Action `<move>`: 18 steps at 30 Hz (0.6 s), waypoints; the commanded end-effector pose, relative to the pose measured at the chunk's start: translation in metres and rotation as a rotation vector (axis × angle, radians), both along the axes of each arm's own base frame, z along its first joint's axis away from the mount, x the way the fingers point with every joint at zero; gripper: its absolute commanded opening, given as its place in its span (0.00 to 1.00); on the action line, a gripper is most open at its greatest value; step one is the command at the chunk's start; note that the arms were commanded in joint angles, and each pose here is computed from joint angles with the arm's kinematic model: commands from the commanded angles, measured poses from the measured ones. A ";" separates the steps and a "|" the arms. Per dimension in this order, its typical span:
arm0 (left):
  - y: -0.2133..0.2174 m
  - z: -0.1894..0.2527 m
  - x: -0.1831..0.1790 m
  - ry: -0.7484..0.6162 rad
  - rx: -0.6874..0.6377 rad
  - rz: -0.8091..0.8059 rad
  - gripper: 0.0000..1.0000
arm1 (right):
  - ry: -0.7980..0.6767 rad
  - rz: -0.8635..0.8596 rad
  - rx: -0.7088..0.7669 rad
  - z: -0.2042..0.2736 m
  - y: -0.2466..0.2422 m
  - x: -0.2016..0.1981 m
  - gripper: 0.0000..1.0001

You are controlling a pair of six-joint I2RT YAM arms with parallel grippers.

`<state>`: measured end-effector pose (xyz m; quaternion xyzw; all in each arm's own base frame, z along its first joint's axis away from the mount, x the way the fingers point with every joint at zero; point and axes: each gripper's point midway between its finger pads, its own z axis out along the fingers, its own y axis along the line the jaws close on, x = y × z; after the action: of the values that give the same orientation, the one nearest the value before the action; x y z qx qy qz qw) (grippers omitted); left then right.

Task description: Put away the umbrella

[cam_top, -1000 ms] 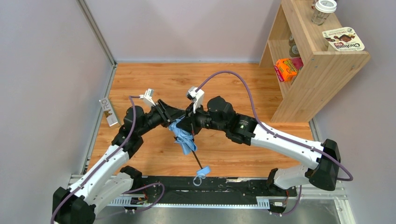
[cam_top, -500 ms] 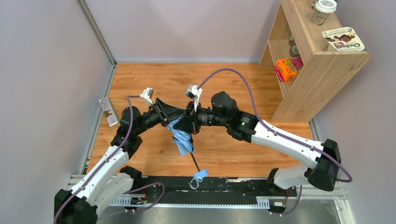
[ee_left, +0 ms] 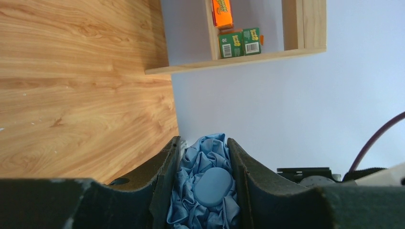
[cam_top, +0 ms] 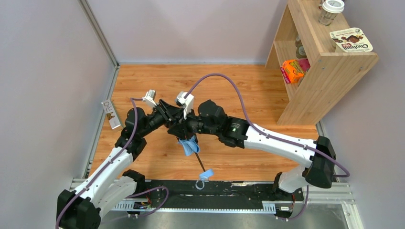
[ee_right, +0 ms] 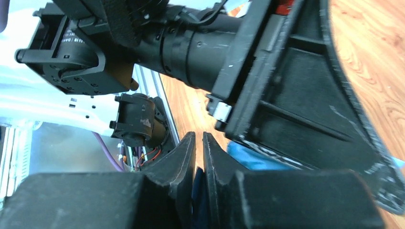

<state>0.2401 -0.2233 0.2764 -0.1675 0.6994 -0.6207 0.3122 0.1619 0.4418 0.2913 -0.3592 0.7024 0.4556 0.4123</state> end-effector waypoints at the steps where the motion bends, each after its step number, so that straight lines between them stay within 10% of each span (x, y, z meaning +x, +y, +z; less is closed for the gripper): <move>1: 0.005 0.077 -0.001 -0.158 -0.187 0.029 0.00 | 0.113 0.071 -0.211 -0.072 -0.006 -0.026 0.17; 8: 0.006 0.080 0.000 -0.161 -0.221 0.030 0.00 | 0.255 0.069 -0.183 -0.100 -0.015 -0.030 0.15; 18: 0.006 0.063 -0.003 -0.154 -0.102 0.031 0.00 | 0.187 0.102 -0.153 -0.044 -0.030 -0.034 0.50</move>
<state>0.2487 -0.2203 0.2535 -0.1954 0.7125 -0.5975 0.3116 0.1455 0.4384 0.2682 -0.3575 0.7119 0.4882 0.3564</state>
